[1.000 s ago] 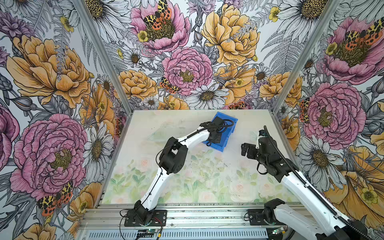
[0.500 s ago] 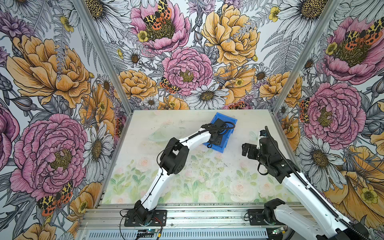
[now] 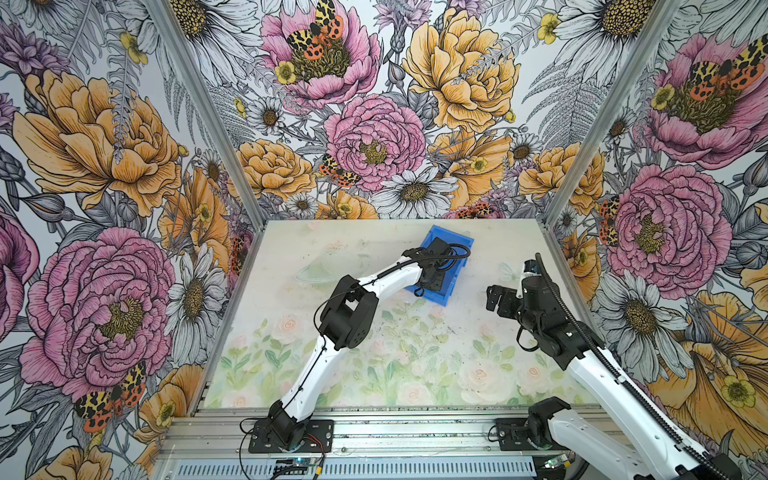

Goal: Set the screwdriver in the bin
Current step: 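Lower the screwdriver into the blue bin with the left gripper, then open the left gripper and raise it out of the bin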

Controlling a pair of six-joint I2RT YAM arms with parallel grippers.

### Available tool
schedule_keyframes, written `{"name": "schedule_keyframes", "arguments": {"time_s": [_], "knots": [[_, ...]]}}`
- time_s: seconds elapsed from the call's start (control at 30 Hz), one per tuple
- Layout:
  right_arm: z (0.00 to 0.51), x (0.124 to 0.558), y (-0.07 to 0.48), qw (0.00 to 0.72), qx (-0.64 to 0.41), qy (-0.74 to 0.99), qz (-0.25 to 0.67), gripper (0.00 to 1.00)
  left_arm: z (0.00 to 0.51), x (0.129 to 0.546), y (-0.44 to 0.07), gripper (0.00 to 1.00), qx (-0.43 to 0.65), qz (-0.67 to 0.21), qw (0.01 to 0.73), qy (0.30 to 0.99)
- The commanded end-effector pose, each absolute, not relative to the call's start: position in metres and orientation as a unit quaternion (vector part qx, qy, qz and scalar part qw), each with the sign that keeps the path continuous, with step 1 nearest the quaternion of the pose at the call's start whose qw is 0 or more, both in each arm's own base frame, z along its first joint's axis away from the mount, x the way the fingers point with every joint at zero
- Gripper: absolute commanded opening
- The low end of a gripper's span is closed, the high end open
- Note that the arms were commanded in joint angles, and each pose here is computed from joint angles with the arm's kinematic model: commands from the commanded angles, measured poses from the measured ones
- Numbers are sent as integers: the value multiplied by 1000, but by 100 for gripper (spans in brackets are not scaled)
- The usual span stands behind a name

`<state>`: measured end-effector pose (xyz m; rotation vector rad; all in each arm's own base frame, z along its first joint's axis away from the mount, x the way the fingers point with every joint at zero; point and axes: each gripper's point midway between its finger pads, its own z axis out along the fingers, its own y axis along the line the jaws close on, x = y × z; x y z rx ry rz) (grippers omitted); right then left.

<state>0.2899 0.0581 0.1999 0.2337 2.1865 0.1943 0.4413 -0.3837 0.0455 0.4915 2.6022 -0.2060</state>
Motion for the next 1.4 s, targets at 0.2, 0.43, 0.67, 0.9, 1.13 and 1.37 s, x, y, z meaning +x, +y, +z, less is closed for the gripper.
{"name": "schedule_keyframes", "arguments": {"time_s": [0.2, 0.43, 0.67, 0.9, 1.13, 1.37], "knots": [[204, 286, 49, 463, 114, 876, 68, 100, 54, 439, -386, 37, 188, -75, 251, 947], [208, 285, 49, 469, 120, 872, 73, 100, 68, 436, -392, 46, 196, -89, 257, 942], [212, 282, 48, 476, 119, 868, 75, 99, 94, 436, -394, 47, 189, -98, 278, 937], [215, 282, 41, 485, 114, 865, 54, 100, 123, 430, -385, 53, 182, -95, 300, 932], [215, 276, 30, 497, 132, 857, 37, 100, 156, 412, -364, 56, 173, -74, 326, 926], [205, 275, 29, 488, 132, 862, 31, 100, 181, 375, -316, 65, 166, -34, 348, 922]]}}
